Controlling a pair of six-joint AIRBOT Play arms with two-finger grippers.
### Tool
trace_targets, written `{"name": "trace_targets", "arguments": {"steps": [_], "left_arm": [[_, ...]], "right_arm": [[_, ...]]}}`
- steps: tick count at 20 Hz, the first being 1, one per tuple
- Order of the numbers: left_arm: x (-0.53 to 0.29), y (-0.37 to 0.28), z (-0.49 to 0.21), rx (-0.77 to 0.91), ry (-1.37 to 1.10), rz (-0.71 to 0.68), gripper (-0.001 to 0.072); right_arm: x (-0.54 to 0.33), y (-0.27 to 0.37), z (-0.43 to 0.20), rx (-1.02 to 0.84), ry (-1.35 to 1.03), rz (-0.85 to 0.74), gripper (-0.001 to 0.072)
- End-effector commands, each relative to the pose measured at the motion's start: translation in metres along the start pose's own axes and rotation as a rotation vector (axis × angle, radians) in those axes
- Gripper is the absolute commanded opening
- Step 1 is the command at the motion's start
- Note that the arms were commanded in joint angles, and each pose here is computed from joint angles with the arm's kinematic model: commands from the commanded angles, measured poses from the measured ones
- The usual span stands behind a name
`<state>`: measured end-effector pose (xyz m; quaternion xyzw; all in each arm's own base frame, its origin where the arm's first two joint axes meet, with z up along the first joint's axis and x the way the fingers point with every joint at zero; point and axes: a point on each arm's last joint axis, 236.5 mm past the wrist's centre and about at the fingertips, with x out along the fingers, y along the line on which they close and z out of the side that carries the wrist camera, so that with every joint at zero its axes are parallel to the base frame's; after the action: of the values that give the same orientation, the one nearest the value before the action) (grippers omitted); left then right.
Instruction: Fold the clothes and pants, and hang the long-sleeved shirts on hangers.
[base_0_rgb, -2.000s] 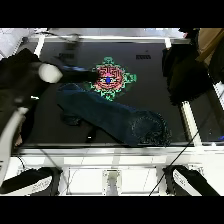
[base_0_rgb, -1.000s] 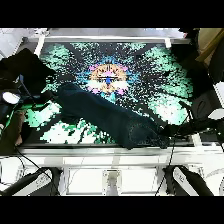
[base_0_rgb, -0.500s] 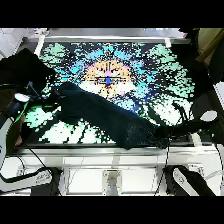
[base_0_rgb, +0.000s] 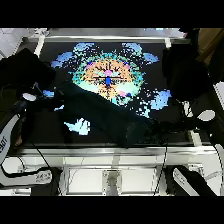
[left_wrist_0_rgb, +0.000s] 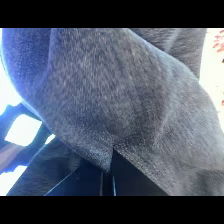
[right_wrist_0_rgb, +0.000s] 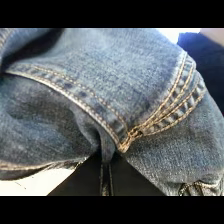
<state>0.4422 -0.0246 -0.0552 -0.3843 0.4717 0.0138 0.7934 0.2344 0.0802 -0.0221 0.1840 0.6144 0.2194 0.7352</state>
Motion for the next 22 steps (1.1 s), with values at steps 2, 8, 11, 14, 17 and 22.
{"name": "trace_targets", "arguments": {"steps": [2, 8, 11, 14, 17, 22], "left_arm": [[-0.043, -0.049, 0.036, 0.192, -0.101, -0.082, 0.002], [-0.198, -0.138, 0.068, 0.517, -0.451, -0.189, 0.0019], [-0.251, -0.141, 0.048, 0.679, -0.52, -0.106, 0.002], [-0.246, -0.117, 0.005, 0.679, -0.344, -0.047, 0.0019], [-0.209, -0.08, -0.036, 0.636, -0.141, -0.02, 0.0019], [-0.152, -0.019, -0.097, 0.498, 0.074, 0.003, 0.002]], "right_arm": [[-0.031, 0.002, 0.027, -0.088, -0.047, -0.066, 0.0035], [-0.178, 0.038, 0.108, -0.336, -0.292, -0.342, 0.0036], [-0.256, 0.082, 0.145, -0.447, -0.534, -0.419, 0.0035], [-0.301, 0.104, 0.179, -0.491, -0.753, -0.457, 0.0036], [-0.277, 0.091, 0.195, -0.437, -0.703, -0.397, 0.0036], [-0.182, 0.024, 0.207, -0.272, -0.376, -0.298, 0.008]]}}
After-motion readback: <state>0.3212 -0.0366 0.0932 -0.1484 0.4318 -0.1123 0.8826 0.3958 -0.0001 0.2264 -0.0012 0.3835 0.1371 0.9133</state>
